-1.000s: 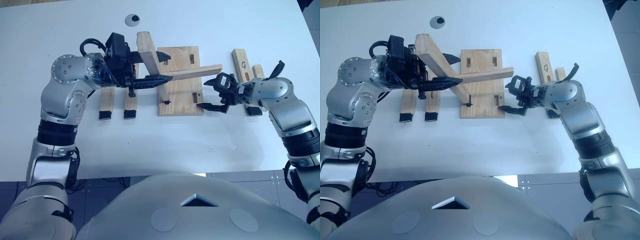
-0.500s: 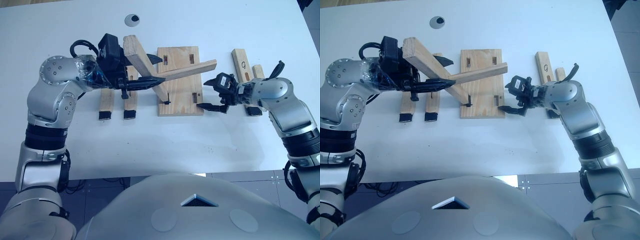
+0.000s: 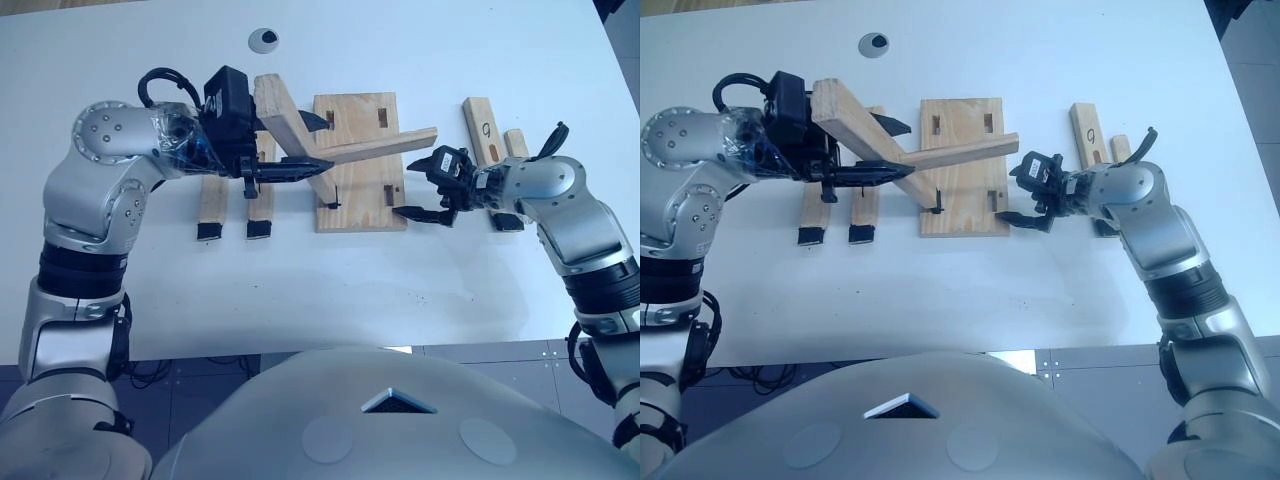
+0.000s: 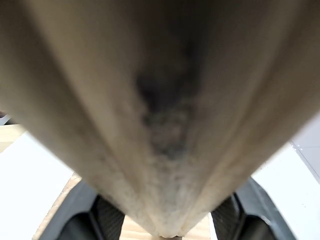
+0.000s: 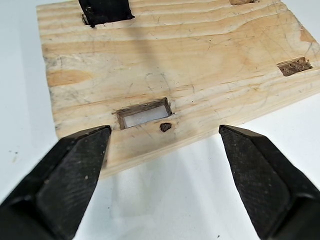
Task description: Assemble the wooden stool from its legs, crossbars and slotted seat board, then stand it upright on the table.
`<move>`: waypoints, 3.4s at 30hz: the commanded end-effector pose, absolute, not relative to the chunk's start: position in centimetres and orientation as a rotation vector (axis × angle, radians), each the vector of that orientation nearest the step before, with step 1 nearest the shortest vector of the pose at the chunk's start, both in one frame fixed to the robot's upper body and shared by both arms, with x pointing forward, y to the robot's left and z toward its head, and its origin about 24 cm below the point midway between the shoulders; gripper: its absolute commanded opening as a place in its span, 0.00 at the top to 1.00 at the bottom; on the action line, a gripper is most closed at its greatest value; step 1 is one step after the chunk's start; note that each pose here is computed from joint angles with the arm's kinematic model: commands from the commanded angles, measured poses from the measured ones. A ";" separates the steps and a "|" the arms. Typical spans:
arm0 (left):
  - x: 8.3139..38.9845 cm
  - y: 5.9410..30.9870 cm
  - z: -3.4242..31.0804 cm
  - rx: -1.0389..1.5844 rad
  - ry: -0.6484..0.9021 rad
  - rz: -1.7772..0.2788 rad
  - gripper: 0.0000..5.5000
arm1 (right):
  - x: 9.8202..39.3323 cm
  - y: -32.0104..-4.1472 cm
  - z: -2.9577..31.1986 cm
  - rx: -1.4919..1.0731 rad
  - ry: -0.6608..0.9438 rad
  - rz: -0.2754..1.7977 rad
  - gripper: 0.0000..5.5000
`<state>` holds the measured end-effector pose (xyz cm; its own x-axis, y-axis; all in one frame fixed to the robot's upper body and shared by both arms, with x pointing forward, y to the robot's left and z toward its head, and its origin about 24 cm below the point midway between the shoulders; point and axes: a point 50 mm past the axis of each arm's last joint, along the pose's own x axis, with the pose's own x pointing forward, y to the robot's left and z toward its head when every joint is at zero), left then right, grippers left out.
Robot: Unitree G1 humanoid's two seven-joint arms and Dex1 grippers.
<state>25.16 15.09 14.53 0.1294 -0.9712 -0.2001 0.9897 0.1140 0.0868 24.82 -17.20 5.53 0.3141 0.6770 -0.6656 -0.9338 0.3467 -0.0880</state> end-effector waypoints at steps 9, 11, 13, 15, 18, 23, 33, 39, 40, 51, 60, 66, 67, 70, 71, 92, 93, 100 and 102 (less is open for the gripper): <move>24.6 15.4 11.8 0.262 0.411 -1.446 0.63 | 21.2 -17.6 0.4 -0.463 0.837 1.133 0.27; 24.1 15.4 11.0 0.248 0.398 -1.439 0.63 | 21.1 -17.5 0.4 -0.462 0.836 1.134 0.27; 23.5 15.7 9.9 0.233 0.404 -1.431 0.63 | 20.9 -17.6 0.4 -0.460 0.839 1.135 0.27; 23.0 15.8 8.9 0.210 0.421 -1.424 0.63 | 20.7 -17.7 0.5 -0.458 0.843 1.133 0.27; 22.5 16.3 6.7 0.151 0.468 -1.388 0.63 | 20.8 -17.7 0.6 -0.459 0.845 1.132 0.27; 22.0 16.4 3.8 0.147 0.538 -1.358 0.63 | 20.9 -17.9 0.6 -0.462 0.851 1.138 0.27; 22.7 16.9 4.4 0.102 0.520 -1.361 0.63 | 20.9 -17.6 0.6 -0.441 0.832 1.133 0.27; 24.4 17.4 6.6 0.041 0.418 -1.284 0.56 | 21.2 -17.3 0.6 -0.429 0.816 1.125 0.27; 24.6 17.5 6.9 0.039 0.411 -1.273 0.52 | 21.3 -17.3 0.7 -0.429 0.814 1.123 0.27; 24.9 21.7 8.7 0.130 0.443 -0.991 0.44 | 21.4 -16.8 1.1 -0.407 0.779 1.098 0.27; 23.9 25.1 8.1 0.121 0.581 -0.406 0.29 | 20.6 -16.1 1.1 -0.338 0.744 1.019 0.27; 23.3 25.1 6.0 0.109 0.685 -0.256 0.23 | 20.2 -15.1 0.7 -0.292 0.730 0.983 0.27; 23.2 25.0 5.6 0.092 0.699 -0.248 0.23 | 20.2 -15.1 0.7 -0.292 0.730 0.980 0.27; 22.3 25.5 4.2 0.075 0.761 -0.209 0.23 | 20.2 -15.5 0.5 -0.293 0.735 0.961 0.27; 22.1 25.7 4.0 0.078 0.774 -0.200 0.23 | 20.1 -15.5 0.5 -0.293 0.736 0.958 0.27; 24.3 24.0 7.9 0.092 0.606 -0.274 0.19 | 19.6 -15.7 0.2 -0.279 0.746 0.929 0.27; 24.3 23.6 8.0 0.080 0.596 -0.283 0.19 | 19.6 -15.7 0.1 -0.279 0.748 0.928 0.27; 23.7 19.0 8.2 0.010 0.548 -0.387 0.19 | 19.5 -15.8 -0.1 -0.276 0.758 0.927 0.27; 23.5 18.7 7.6 0.002 0.564 -0.386 0.19 | 19.4 -15.8 -0.1 -0.275 0.759 0.927 0.27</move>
<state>23.77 18.77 8.07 0.7815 -0.3706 -0.5019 0.3697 0.9231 -0.1059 21.98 -14.62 3.87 0.4638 0.7044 -0.5373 -0.8379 0.5458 -0.0077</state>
